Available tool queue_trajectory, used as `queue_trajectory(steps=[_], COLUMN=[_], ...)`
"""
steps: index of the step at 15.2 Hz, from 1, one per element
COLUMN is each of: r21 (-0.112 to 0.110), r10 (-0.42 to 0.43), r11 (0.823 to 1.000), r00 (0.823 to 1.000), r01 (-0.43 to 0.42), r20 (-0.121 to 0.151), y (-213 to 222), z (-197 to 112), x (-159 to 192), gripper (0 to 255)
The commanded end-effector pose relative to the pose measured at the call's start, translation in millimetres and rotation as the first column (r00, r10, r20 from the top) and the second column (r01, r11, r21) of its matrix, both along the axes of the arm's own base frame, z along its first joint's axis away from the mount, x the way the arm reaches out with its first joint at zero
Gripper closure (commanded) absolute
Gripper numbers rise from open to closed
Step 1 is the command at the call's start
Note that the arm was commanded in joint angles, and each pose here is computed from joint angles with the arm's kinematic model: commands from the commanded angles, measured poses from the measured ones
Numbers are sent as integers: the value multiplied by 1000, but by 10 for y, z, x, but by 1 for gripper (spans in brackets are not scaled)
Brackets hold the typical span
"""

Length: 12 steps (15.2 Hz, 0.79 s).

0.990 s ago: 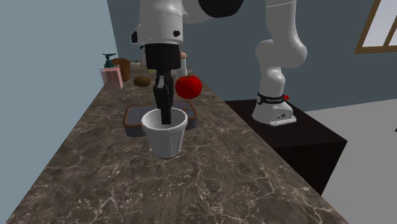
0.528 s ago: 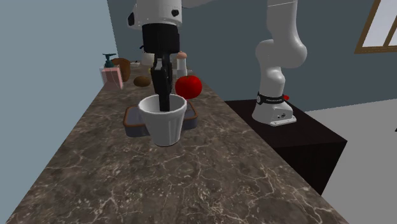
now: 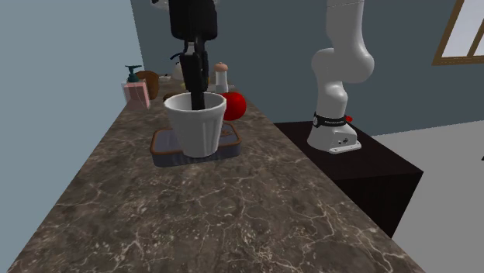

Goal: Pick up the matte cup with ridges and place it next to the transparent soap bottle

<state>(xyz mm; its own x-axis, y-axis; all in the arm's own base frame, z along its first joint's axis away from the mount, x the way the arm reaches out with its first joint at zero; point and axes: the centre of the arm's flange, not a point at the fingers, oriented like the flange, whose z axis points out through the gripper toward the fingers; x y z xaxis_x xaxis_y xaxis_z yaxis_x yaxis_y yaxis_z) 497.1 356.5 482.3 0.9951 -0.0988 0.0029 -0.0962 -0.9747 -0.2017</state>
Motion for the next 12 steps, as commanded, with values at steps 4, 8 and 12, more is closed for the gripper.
queue_trajectory(steps=[4,8,12], r21=[0,0,0], r10=[0,0,0], r11=[1000,1000,1000], r00=[1000,1000,1000], r01=[0,0,0], r20=[0,0,0], y=[2,2,2], z=[271,483,694], x=[-11,-11,-11], gripper=[255,255,255])
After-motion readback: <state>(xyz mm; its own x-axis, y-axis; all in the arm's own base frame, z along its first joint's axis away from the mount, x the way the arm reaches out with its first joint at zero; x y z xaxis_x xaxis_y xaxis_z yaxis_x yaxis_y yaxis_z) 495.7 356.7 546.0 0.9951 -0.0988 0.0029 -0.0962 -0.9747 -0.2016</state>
